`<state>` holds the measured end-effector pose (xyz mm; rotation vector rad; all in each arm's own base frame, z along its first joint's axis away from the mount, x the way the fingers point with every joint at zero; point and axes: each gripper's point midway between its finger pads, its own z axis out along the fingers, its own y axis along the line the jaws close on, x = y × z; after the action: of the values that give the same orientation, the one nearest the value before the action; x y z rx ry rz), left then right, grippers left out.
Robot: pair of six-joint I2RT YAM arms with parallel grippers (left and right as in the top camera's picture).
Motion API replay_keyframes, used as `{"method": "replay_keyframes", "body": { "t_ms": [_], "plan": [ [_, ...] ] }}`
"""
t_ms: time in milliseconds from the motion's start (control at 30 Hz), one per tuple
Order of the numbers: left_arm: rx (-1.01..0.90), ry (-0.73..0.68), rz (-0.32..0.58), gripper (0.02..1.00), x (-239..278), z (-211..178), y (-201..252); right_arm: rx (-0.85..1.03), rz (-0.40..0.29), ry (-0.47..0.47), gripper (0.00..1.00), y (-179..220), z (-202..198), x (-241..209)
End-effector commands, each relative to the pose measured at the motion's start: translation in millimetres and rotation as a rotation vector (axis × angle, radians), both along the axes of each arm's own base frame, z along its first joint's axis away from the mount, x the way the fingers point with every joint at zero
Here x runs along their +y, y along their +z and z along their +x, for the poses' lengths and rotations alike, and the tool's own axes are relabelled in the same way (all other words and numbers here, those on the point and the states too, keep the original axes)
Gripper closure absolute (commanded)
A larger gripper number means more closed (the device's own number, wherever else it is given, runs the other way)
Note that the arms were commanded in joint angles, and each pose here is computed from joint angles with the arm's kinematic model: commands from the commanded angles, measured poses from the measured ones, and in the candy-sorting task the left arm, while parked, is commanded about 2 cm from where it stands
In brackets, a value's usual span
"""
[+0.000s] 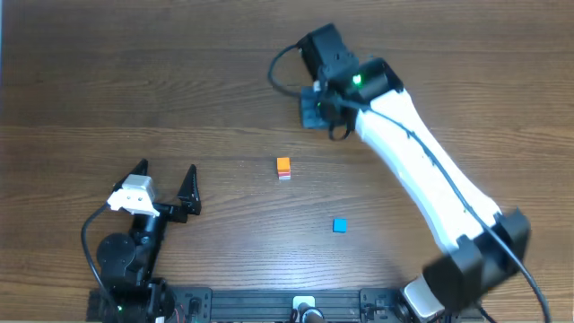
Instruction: Stack Cubes
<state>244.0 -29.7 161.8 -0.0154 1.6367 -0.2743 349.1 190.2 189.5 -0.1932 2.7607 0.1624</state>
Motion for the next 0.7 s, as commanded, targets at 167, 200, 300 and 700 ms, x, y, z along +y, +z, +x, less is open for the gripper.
{"method": "replay_keyframes", "body": {
  "t_ms": [167,200,300,700],
  "plan": [
    [-0.001,-0.014,0.014,0.018,-2.6,-0.4,-1.6,0.031,-0.013,0.000,0.989,-0.4,-39.9,39.0],
    [-0.001,-0.014,0.014,0.018,-2.6,-0.4,-1.6,0.041,-0.011,0.001,0.989,-3.9,-44.9,47.2],
    [-0.001,-0.014,0.014,0.018,-2.6,-0.4,-1.6,0.049,-0.029,-0.012,0.989,-12.3,-48.9,55.3],
    [-0.001,-0.014,0.014,0.018,-2.6,-0.4,-1.6,0.171,-0.122,-0.055,0.989,-71.9,-49.2,64.2]
  ]
}}
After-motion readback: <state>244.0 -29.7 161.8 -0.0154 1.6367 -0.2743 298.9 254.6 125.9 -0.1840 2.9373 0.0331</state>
